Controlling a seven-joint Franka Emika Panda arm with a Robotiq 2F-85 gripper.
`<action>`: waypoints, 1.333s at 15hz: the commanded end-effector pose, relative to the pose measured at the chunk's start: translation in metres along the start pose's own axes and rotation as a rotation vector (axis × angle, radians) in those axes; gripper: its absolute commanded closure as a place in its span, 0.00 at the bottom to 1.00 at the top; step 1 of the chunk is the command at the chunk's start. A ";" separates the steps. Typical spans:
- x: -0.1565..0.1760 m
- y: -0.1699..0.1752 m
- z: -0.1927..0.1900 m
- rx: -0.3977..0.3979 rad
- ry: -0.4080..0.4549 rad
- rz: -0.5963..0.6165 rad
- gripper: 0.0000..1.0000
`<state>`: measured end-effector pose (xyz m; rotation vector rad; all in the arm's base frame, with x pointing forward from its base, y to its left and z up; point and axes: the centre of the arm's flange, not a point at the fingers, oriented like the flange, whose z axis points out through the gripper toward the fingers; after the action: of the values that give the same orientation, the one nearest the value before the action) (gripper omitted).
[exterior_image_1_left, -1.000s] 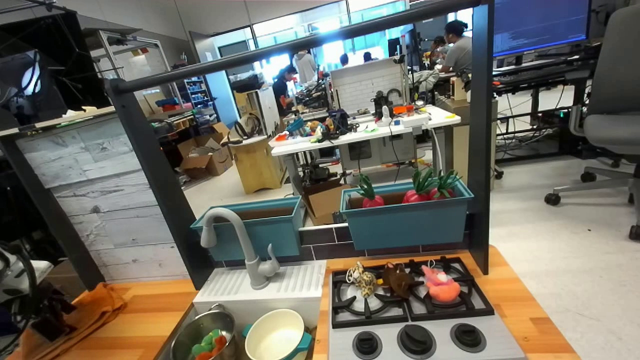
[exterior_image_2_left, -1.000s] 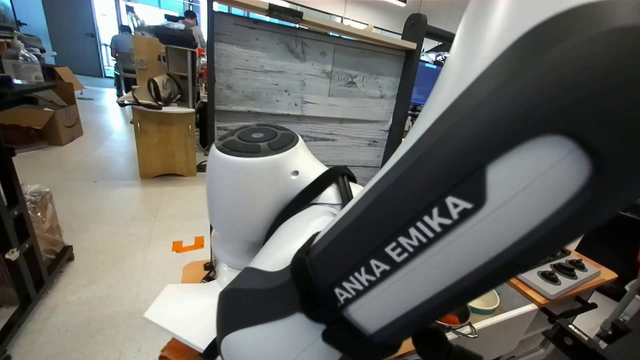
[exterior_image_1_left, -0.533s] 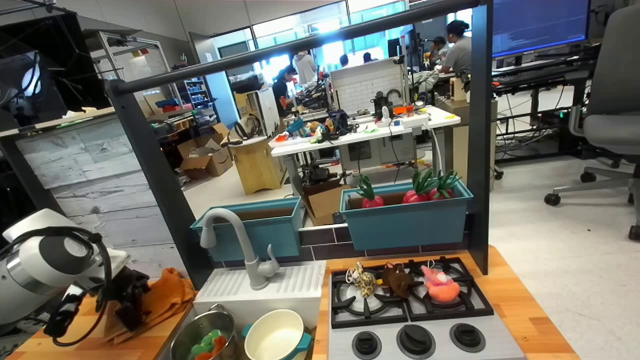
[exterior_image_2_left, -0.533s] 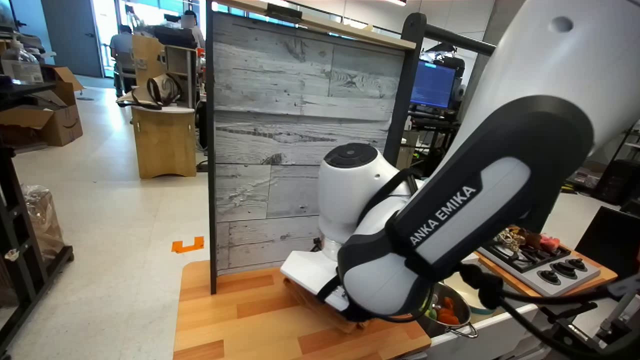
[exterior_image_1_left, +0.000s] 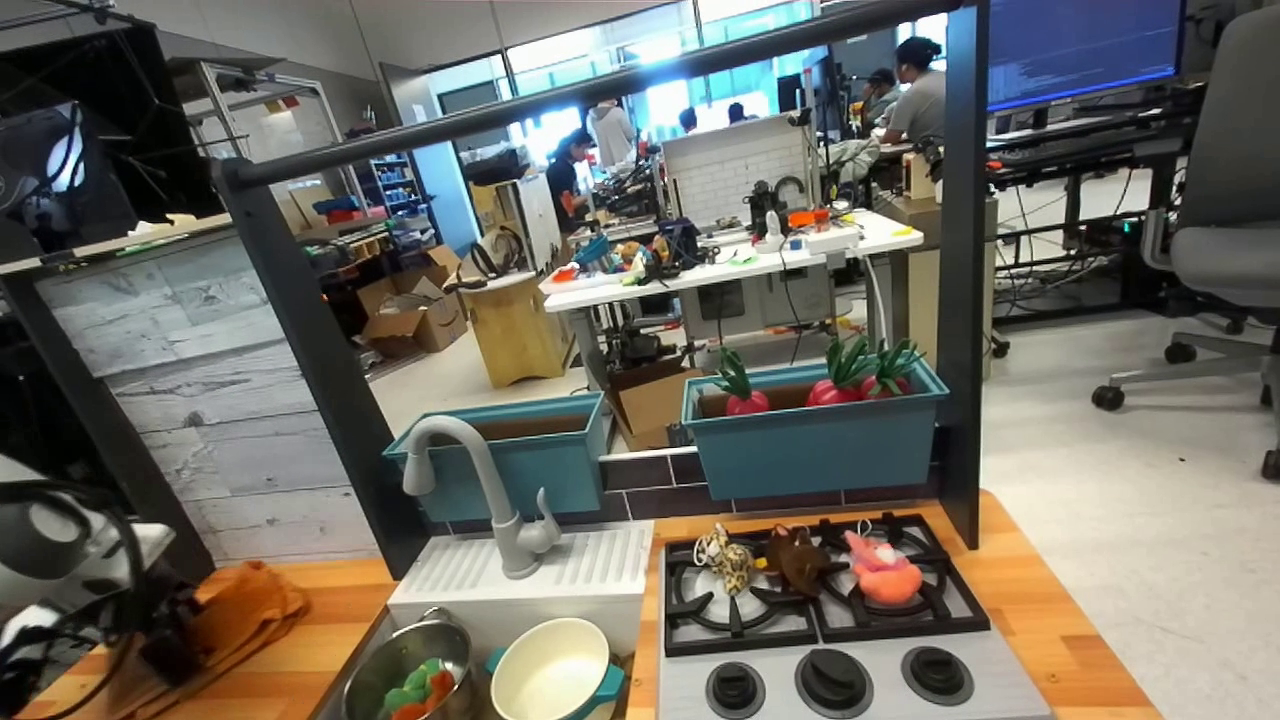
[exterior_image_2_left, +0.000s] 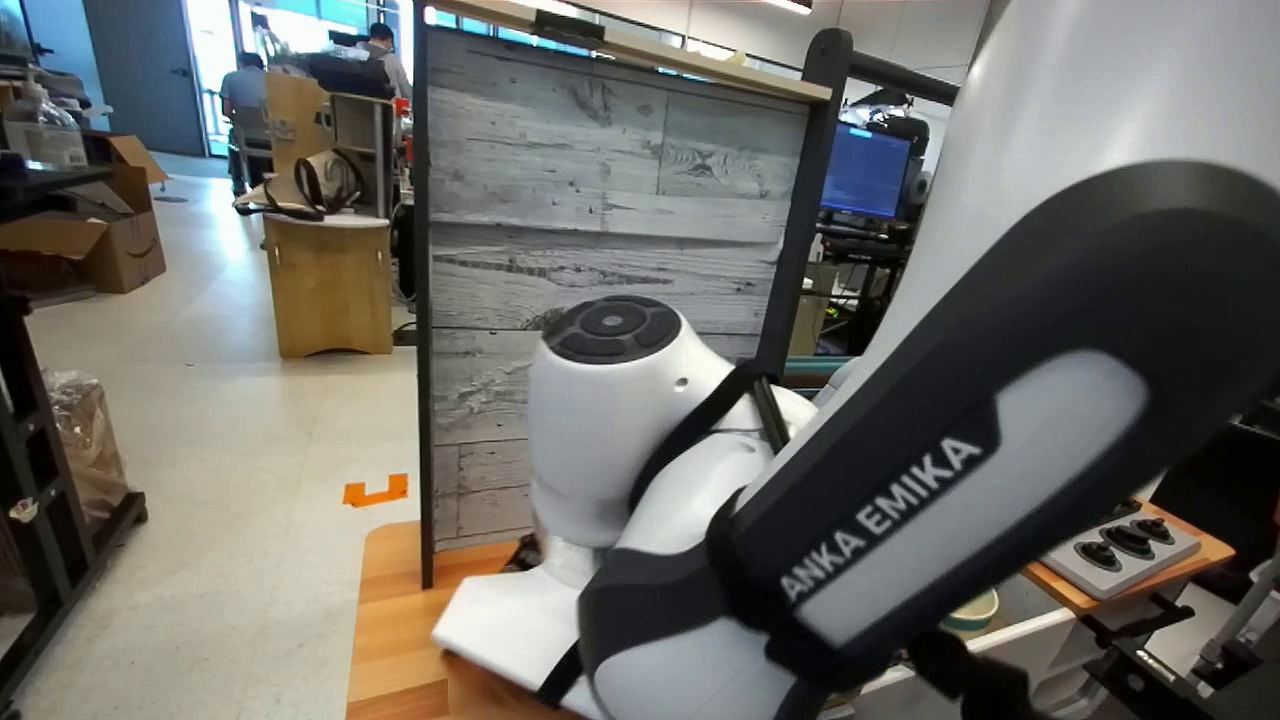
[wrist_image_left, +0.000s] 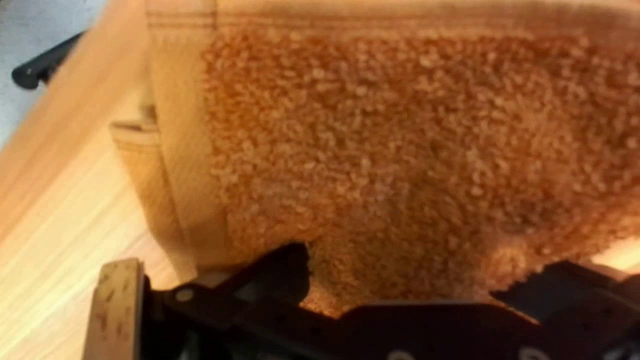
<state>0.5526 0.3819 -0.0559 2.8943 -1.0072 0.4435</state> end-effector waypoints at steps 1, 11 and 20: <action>-0.076 -0.037 -0.016 0.110 -0.039 -0.114 0.00; 0.030 0.079 0.019 -0.142 0.085 0.074 0.00; 0.025 0.084 0.029 -0.144 0.045 -0.030 0.00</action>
<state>0.5583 0.2485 -0.0625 2.6419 -1.0841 0.4876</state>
